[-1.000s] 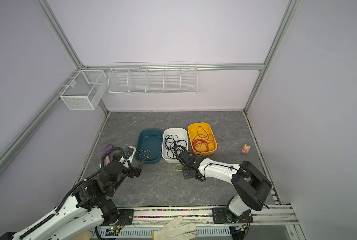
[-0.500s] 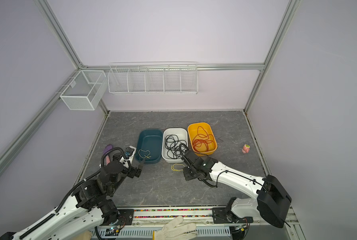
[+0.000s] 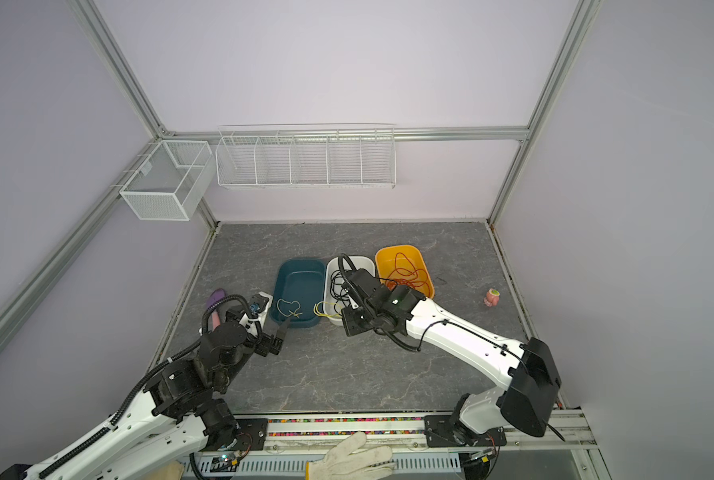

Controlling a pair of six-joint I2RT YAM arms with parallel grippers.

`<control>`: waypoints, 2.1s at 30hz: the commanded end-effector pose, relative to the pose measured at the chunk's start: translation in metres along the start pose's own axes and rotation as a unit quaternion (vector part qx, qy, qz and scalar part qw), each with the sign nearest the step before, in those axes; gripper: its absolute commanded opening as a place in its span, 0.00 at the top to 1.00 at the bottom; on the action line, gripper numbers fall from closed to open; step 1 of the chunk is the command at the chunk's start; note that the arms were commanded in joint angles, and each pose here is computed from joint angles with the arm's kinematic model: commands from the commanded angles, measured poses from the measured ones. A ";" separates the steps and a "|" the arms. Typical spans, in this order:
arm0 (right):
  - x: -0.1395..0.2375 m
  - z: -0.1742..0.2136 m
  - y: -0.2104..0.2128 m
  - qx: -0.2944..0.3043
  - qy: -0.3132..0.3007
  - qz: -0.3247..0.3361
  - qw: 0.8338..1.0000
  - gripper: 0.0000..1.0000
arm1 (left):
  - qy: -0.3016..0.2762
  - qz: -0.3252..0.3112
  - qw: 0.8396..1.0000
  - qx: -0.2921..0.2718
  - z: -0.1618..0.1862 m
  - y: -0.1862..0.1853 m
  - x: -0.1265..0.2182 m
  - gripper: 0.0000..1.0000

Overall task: Untangle the cables
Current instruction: 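Lift the second yellow wire and carry it over the teal tub, then lower the yellow wire into the teal tub and open the right gripper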

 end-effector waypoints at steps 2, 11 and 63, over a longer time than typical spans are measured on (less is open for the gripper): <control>-0.015 -0.014 0.015 0.022 0.034 0.008 0.999 0.93 | -0.003 0.006 1.000 -0.008 0.001 -0.001 0.001 0.00; -0.052 -0.065 0.038 0.021 0.024 0.041 0.999 0.93 | -0.029 0.007 1.000 0.005 -0.004 0.002 0.008 0.00; -0.156 -0.103 0.040 -0.014 0.095 0.078 0.992 0.81 | -0.026 0.019 0.999 0.003 -0.003 -0.001 0.007 0.00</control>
Point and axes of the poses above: each gripper's point midway between its finger pads, its own x axis back along the fingers, its own y axis along the line the jaws close on, z = x × y, the point moved 6 cm from there along x, back along the fingers, and after that the axes turned 7 degrees about -x, right-handed, at the moved point
